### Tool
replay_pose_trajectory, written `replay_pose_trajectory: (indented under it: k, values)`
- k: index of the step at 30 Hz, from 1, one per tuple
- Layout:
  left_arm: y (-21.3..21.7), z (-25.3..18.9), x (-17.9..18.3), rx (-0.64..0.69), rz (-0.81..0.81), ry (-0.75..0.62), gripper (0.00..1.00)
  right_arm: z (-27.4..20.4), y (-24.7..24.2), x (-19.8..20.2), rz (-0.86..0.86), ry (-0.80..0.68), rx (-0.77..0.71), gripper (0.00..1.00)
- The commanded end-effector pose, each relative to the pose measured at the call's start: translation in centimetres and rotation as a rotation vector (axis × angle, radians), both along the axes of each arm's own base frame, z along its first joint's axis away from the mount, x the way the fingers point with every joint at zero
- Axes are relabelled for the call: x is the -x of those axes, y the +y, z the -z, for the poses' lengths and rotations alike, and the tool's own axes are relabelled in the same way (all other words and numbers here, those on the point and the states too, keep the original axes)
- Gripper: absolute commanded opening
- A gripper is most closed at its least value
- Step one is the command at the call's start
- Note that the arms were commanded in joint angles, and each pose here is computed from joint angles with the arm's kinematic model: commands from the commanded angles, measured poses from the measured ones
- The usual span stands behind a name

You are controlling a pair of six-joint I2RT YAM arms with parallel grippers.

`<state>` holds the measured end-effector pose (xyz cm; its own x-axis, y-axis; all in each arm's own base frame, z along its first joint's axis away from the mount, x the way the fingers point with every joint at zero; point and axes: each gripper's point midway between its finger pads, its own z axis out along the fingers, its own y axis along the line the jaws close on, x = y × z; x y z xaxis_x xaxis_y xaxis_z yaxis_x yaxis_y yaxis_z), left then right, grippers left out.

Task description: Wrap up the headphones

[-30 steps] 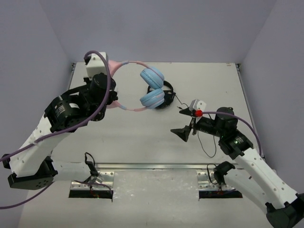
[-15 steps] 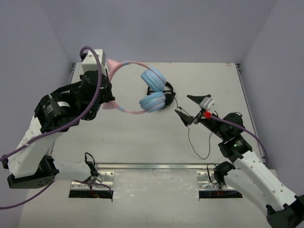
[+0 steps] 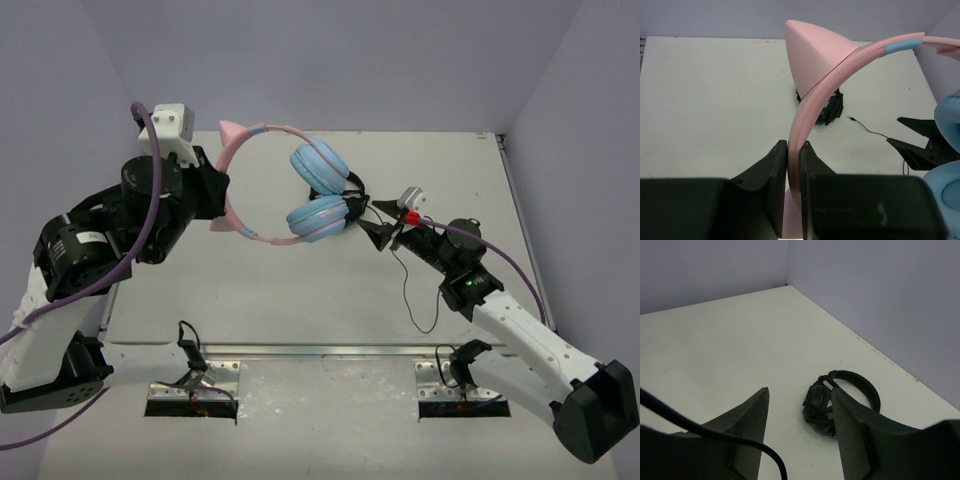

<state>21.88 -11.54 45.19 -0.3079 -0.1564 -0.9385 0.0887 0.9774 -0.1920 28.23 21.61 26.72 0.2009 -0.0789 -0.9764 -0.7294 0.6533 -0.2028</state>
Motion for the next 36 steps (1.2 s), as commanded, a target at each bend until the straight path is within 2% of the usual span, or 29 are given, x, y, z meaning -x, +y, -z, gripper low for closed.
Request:
replay_pose_trajectory:
  k: [1,4,6,9,13,14,15,16,17,18,20,21,22,25,31,36]
  values:
    - [0.4,-5.2,0.7,0.202,0.020,-0.146,0.00,-2.4,-0.9,-0.8,0.073,-0.028,-0.116,0.52]
    - [0.8,-5.3,0.7,0.195,0.014,-0.174,0.00,-2.2,-3.2,-1.0,0.192,-0.035,-0.161,0.26]
    - [0.8,-5.1,0.5,0.165,0.021,-0.191,0.00,-3.5,-4.3,-0.3,0.225,-0.072,-0.194,0.15]
    - [1.3,-4.8,-0.3,0.146,-0.033,-0.234,0.00,-5.1,-5.6,0.9,0.254,-0.086,-0.219,0.16]
    - [0.7,-3.6,-1.5,0.066,-0.040,-0.276,0.00,-6.0,-6.1,2.5,0.239,-0.097,-0.198,0.01]
    - [0.1,-2.1,-2.2,-0.018,-0.020,-0.270,0.00,-6.3,-6.0,2.8,0.223,-0.103,-0.183,0.01]
    - [-0.9,-2.3,-2.5,-0.026,0.022,-0.297,0.00,-7.7,-6.0,3.3,0.208,-0.127,-0.172,0.01]
    - [-1.7,-1.7,-2.8,-0.067,0.058,-0.304,0.00,-7.0,-5.4,3.7,0.169,-0.092,-0.129,0.01]
    - [-2.8,0.4,-3.4,-0.181,0.111,-0.295,0.00,-7.3,-5.0,4.0,0.142,-0.089,-0.110,0.01]
    - [-5.0,0.9,-3.4,-0.196,0.216,-0.313,0.00,-7.2,-4.8,4.1,0.125,-0.094,-0.070,0.01]
    - [-6.9,3.0,-3.9,-0.297,0.313,-0.320,0.00,-7.5,-3.7,4.4,0.054,-0.066,0.011,0.01]
    - [-8.3,5.2,-4.5,-0.335,0.359,-0.299,0.00,-9.2,-3.5,4.8,0.030,-0.094,0.028,0.01]
    - [-8.9,6.2,-4.9,-0.380,0.379,-0.296,0.00,-7.5,-2.8,5.0,-0.017,-0.023,0.081,0.01]
    - [-10.4,9.9,-6.0,-0.475,0.424,-0.252,0.00,-8.2,-2.4,6.0,-0.077,-0.020,0.116,0.01]
    - [-13.8,13.0,-6.3,-0.534,0.536,-0.214,0.00,-8.3,-2.0,7.0,-0.139,-0.017,0.159,0.02]
    - [-16.7,14.7,-5.2,-0.532,0.639,-0.205,0.01,-7.8,-1.5,6.3,-0.136,0.031,0.147,0.10]
